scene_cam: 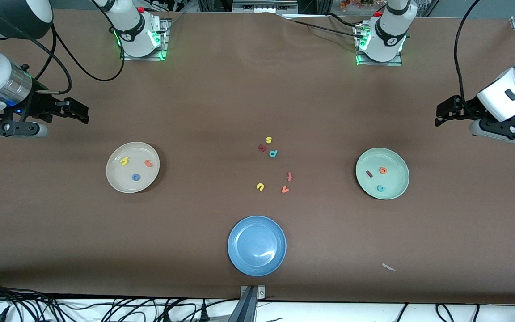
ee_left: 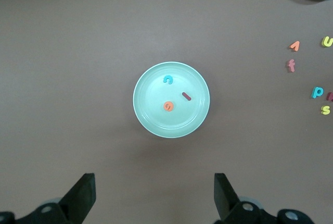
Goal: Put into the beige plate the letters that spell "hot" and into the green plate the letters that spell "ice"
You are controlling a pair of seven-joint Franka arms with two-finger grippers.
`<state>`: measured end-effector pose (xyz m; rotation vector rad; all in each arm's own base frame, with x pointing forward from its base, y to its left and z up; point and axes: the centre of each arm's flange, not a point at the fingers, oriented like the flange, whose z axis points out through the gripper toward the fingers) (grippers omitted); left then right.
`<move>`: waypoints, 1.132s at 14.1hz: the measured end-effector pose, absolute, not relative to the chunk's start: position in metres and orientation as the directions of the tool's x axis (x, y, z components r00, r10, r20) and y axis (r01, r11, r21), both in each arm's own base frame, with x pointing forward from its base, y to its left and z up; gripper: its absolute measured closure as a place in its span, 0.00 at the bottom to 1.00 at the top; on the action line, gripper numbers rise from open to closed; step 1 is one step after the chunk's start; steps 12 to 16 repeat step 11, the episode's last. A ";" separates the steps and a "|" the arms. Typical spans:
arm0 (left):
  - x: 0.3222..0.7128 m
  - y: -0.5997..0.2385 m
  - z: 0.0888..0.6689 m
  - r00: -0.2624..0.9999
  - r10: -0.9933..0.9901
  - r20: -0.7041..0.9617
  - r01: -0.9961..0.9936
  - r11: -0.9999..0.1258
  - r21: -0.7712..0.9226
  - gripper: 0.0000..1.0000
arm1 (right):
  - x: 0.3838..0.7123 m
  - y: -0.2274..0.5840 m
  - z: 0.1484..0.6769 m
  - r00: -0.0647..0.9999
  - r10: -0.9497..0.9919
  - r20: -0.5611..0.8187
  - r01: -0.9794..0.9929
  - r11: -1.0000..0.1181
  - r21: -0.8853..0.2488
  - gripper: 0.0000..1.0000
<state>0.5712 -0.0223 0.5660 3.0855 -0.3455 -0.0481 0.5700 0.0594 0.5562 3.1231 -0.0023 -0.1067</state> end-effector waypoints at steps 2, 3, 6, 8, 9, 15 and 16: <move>0.571 -0.022 0.567 0.975 -0.222 -0.025 -0.221 -0.975 0.039 0.00 | 0.572 0.060 0.558 0.998 0.008 -0.063 0.009 -1.000 0.016 0.00; 0.571 -0.022 0.568 0.975 -0.221 -0.024 -0.220 -0.975 0.039 0.00 | 0.573 0.060 0.559 0.998 0.011 -0.061 0.012 -1.000 0.016 0.00; 0.569 -0.021 0.570 0.975 -0.220 -0.019 -0.219 -0.975 0.038 0.00 | 0.573 0.058 0.559 0.997 0.042 -0.061 0.043 -0.999 0.014 0.00; 0.569 -0.022 0.571 0.975 -0.221 -0.018 -0.220 -0.975 0.038 0.00 | 0.574 0.056 0.560 0.997 0.055 -0.060 0.056 -0.998 0.013 0.00; 0.569 -0.022 0.571 0.975 -0.221 -0.018 -0.220 -0.975 0.038 0.00 | 0.574 0.055 0.560 0.997 0.057 -0.059 0.058 -0.998 0.013 0.00; 0.569 -0.022 0.571 0.975 -0.222 -0.018 -0.221 -0.974 0.038 0.00 | 0.574 0.055 0.560 0.997 0.058 -0.058 0.059 -0.998 0.013 0.00; 0.569 -0.022 0.571 0.975 -0.222 -0.018 -0.221 -0.974 0.038 0.00 | 0.574 0.055 0.560 0.997 0.058 -0.058 0.059 -0.998 0.013 0.00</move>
